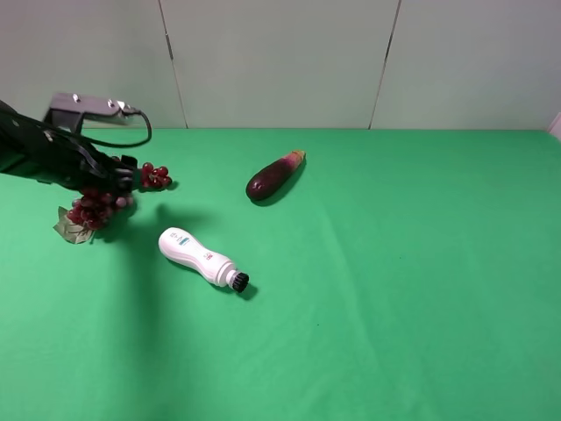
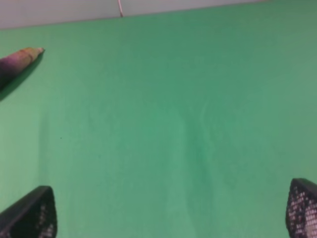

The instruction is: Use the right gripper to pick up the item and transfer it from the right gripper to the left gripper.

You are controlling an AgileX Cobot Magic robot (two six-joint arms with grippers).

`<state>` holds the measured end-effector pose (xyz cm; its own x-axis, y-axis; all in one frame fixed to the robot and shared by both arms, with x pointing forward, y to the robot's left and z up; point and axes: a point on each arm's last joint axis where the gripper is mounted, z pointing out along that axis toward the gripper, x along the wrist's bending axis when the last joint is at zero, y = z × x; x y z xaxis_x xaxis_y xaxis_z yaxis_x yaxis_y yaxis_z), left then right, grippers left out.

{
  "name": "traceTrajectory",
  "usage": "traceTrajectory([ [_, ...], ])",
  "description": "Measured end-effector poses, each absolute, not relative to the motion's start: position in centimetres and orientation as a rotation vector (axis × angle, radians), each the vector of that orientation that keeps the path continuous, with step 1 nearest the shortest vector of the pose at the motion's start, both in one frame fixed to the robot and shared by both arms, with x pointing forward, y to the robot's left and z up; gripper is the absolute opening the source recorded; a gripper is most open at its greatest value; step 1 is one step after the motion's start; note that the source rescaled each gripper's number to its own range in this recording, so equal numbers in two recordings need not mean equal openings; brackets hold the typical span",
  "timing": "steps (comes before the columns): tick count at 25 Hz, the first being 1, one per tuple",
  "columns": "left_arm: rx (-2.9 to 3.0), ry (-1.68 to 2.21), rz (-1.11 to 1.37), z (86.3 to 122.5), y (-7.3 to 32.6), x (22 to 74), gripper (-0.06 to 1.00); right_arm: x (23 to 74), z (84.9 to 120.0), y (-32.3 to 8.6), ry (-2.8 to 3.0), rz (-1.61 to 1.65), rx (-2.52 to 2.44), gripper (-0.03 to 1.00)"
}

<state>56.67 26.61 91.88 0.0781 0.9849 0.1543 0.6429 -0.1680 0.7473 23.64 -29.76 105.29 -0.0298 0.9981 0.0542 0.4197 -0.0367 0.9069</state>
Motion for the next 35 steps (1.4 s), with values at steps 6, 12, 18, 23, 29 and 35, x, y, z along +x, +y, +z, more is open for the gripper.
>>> traceTrajectory([
  [6,1.852,1.551,0.814,95.6,26.0,55.3,0.92,23.6,105.3,-29.8,1.532,1.039,1.539,1.0],
  [12,1.808,1.473,0.792,99.7,25.7,53.5,0.92,23.6,105.3,-29.8,1.532,1.039,1.539,1.0],
  [18,1.719,1.396,0.86,103.0,26.2,49.3,0.92,23.6,105.3,-29.8,1.532,1.039,1.539,1.0],
  [23,1.654,1.318,0.911,104.8,26.8,44.7,0.92,23.6,105.3,-29.8,1.532,1.039,1.539,1.0],
  [29,1.621,1.193,0.936,107.5,27.0,39.7,0.92,23.6,105.3,-29.8,1.532,1.039,1.539,1.0],
  [35,1.653,1.214,0.943,108.2,27.8,35.7,0.92,23.6,105.3,-29.8,1.532,1.039,1.539,1.0],
])
